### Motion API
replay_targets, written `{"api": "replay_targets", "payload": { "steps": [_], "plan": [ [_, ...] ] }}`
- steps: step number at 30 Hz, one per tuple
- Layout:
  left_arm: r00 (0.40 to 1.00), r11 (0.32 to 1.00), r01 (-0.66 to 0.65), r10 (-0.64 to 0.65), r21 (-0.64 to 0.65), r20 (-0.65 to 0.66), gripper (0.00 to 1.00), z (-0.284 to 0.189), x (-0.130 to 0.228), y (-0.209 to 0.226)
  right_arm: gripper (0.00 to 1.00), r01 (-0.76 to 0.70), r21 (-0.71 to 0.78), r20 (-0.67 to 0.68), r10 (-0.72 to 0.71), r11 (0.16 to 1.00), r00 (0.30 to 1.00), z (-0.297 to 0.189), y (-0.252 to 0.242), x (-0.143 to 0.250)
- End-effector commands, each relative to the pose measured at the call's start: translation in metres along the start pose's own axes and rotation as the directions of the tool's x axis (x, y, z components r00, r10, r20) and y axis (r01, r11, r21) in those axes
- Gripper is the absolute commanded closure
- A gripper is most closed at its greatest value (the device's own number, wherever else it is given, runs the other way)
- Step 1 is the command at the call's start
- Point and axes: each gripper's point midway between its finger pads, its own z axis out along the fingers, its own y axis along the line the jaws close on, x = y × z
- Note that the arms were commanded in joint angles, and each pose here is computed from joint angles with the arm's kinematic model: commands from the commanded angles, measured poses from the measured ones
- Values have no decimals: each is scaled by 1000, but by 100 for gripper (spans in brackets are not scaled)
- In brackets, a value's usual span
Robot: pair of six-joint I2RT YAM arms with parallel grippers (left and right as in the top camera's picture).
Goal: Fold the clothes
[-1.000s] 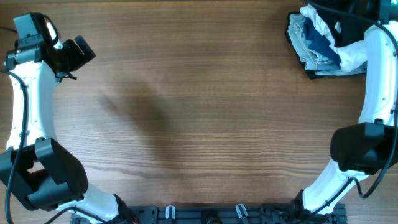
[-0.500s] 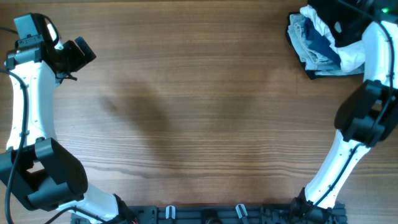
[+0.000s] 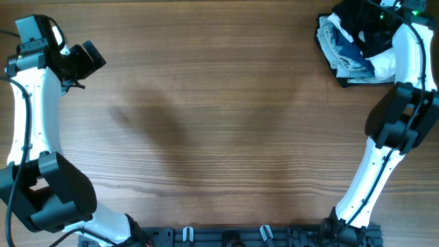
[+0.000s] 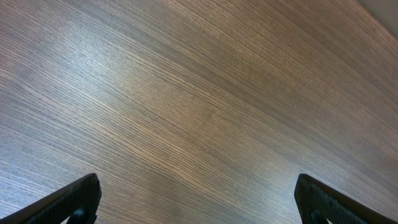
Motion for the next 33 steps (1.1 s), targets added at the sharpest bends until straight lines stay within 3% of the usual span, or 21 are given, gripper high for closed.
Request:
{"api": "replay_targets", "payload": {
  "steps": [1,3,9,15,23,30,33],
  "plan": [
    [1000,1000,15,-15,14,-12,0,2,1,-4,11,-63,-32,-209,55,997,976,29,4,76],
    [1000,1000,16,-16,14,-12,0,2,1,-3,0,-37,-34,-153,31,999,988,7,7,50],
    [1000,1000,16,-15,14,-12,0,2,1,-3,0,65,-18,72,-63,998,995,-106,23,-40],
    [1000,1000,16,-16,13,-12,0,2,0,-3,0,116,-18,229,-109,993,967,-228,59,-83],
    [1000,1000,16,-16,13,-12,0,2,0,-3,0,185,-49,346,-158,981,925,-337,111,-89],
    [1000,1000,16,-16,13,-12,0,2,0,-3,0,188,-100,265,-156,977,951,-353,126,-60],
    [1000,1000,16,-16,13,-12,0,2,0,-3,0,81,-224,171,-42,971,984,-351,141,-39]
  ]
}}
